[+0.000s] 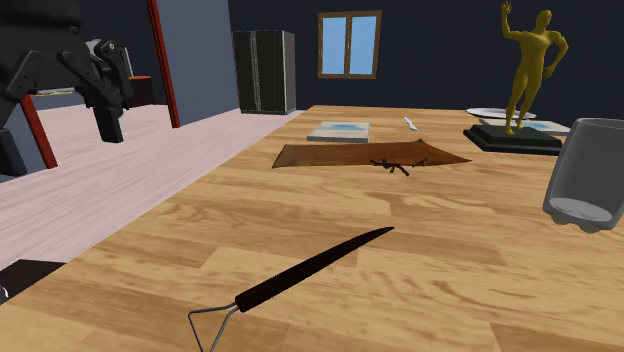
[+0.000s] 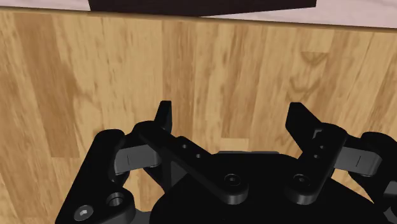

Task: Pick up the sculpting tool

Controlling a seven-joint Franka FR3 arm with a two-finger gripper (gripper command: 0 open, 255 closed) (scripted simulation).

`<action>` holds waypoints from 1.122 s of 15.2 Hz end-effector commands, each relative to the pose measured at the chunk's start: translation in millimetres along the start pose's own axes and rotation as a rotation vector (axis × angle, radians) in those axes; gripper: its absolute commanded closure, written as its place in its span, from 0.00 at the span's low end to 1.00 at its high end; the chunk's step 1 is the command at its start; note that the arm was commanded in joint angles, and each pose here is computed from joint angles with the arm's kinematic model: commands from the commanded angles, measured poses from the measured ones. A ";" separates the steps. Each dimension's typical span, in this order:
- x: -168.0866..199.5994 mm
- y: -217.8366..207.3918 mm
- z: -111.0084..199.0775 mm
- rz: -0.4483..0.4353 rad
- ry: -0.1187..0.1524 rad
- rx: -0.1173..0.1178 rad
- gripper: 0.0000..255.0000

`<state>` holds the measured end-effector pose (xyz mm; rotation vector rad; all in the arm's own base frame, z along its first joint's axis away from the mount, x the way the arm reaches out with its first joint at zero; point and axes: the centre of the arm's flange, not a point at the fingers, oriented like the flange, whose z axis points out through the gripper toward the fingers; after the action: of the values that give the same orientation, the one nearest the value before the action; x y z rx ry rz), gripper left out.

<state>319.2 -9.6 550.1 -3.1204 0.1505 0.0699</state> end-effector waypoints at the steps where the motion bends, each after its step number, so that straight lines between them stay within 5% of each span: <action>1: 0.0 0.0 0.0 0.000 0.000 0.000 0.00; 17: 189.9 -36.7 56.7 -0.671 0.016 -0.158 0.00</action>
<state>498.6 5.8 490.6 -3.1425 -0.8570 0.0488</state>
